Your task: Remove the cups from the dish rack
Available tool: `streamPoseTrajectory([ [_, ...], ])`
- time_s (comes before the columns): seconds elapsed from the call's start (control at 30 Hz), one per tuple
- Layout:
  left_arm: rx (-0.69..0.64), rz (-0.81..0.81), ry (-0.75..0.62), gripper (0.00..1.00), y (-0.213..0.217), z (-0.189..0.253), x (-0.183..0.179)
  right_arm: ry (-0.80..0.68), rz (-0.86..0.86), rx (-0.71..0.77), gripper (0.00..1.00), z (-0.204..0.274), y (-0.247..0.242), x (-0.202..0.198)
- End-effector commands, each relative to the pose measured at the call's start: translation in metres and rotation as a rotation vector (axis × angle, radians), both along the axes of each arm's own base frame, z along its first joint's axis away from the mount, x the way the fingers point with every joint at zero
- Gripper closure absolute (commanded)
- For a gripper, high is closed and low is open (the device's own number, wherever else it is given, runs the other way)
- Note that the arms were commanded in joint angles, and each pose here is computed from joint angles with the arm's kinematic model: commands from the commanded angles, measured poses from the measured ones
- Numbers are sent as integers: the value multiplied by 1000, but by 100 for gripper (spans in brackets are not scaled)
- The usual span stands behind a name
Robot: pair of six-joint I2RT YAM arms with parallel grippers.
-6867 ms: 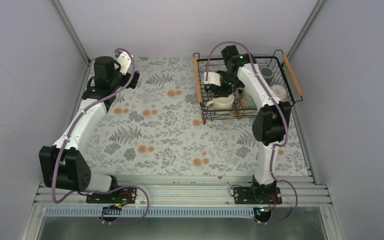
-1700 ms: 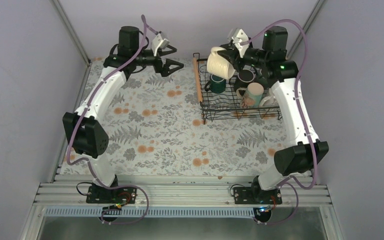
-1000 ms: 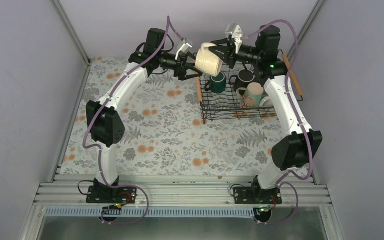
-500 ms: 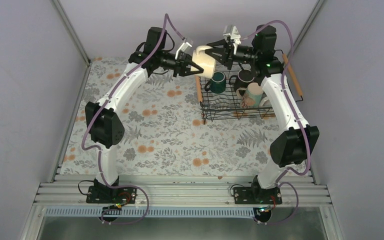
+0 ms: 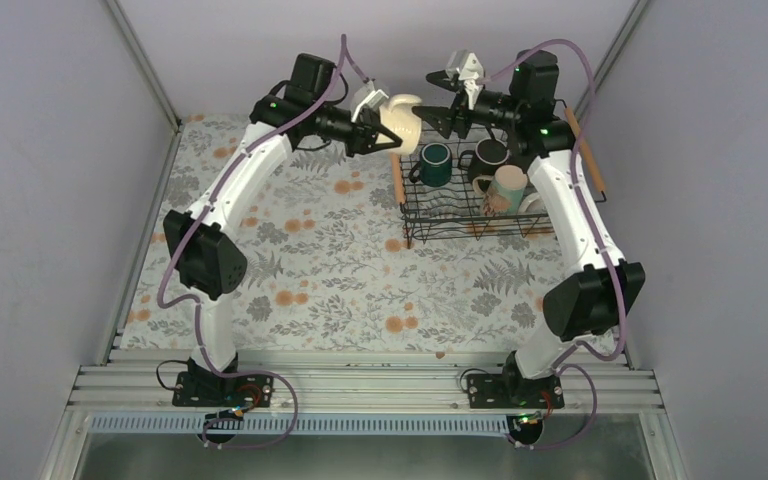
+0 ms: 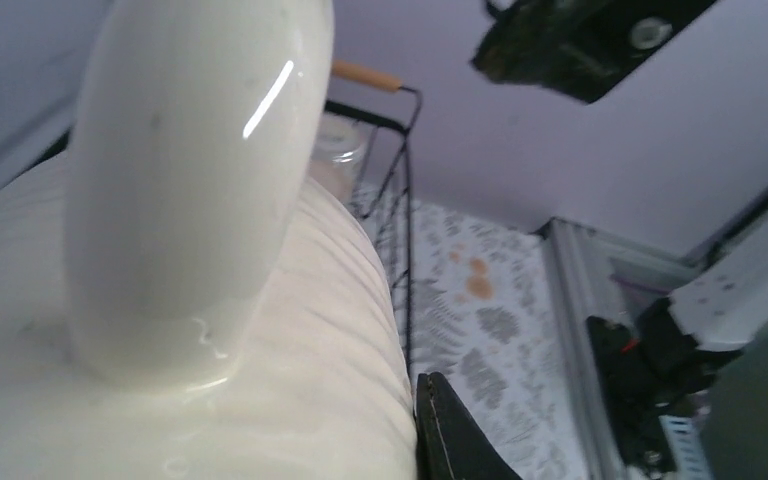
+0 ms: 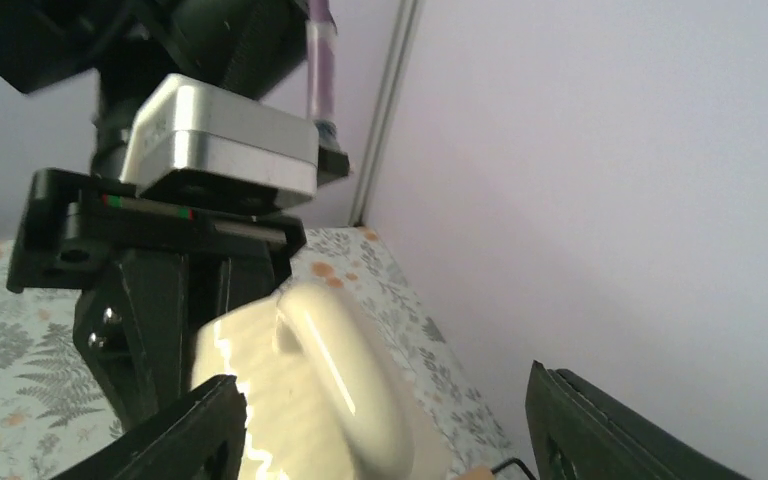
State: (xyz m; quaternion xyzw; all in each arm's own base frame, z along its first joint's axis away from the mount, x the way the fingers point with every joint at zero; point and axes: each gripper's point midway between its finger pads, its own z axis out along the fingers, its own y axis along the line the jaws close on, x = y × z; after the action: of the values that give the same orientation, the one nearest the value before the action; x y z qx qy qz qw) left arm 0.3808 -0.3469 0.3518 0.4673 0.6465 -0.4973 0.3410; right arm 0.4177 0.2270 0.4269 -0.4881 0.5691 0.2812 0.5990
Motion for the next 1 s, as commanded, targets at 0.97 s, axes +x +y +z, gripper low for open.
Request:
streamPoseTrajectory([
  [0.97, 1211, 706, -264, 98, 357, -141, 142, 185, -119, -698, 5, -170, -49, 56],
])
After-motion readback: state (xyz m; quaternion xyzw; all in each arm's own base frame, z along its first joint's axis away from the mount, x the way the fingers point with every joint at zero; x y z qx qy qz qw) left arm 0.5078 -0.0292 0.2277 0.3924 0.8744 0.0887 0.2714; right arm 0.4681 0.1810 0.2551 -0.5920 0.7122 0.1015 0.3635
